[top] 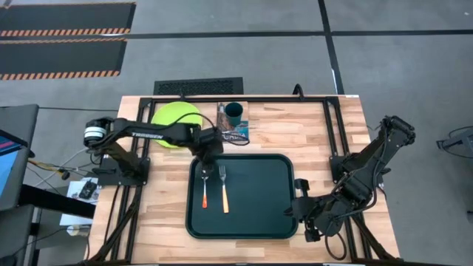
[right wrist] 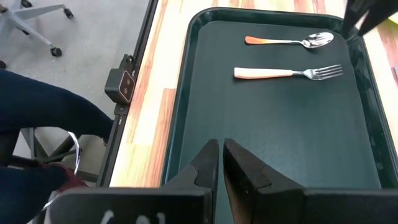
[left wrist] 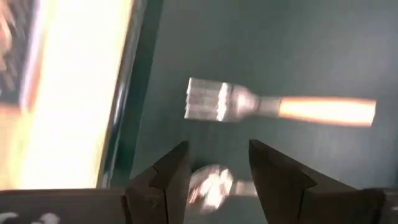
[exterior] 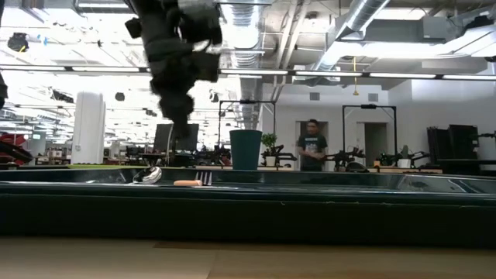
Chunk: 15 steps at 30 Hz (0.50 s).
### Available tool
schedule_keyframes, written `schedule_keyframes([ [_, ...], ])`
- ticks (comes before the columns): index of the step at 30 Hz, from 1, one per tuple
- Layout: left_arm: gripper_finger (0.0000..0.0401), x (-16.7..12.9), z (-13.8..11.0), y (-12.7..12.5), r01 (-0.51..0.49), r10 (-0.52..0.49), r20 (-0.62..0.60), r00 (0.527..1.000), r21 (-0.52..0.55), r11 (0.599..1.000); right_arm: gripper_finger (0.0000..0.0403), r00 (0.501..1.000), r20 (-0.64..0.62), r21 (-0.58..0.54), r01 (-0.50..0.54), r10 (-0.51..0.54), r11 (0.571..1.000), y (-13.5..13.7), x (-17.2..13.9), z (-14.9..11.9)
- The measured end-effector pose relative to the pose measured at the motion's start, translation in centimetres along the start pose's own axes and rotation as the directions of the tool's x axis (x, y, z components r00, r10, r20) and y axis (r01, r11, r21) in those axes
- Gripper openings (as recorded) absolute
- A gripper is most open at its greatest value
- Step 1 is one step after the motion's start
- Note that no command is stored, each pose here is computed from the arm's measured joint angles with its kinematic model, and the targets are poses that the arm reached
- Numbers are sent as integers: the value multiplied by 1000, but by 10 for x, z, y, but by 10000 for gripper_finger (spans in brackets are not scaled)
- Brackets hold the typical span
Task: Pick and place plate/cup/fork/spoon on tray
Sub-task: Adjust the orange fork on the black tray
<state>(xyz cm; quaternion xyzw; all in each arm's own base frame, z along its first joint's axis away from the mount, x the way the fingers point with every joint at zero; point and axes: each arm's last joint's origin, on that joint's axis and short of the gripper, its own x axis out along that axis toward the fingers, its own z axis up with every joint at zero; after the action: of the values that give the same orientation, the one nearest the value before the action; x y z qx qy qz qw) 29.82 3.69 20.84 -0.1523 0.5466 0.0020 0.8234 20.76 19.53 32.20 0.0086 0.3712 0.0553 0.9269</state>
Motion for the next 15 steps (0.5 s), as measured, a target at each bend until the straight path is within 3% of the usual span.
schedule_keyframes([
  [7, 149, 7, 18, -74, -43, -14, 337, 941, 161, 986, 52, 1000, -3, 19, 2, -2, 1000, 0, 0, 0],
  [12, 148, 14, 9, -110, -247, 141, 453, 880, 186, 951, 52, 1000, -4, 23, 3, -3, 1000, 0, 0, 0],
  [15, 141, 23, 2, -115, -277, 185, 443, 877, 152, 949, 52, 1000, 4, 37, 14, -14, 999, -1, 0, 0],
])
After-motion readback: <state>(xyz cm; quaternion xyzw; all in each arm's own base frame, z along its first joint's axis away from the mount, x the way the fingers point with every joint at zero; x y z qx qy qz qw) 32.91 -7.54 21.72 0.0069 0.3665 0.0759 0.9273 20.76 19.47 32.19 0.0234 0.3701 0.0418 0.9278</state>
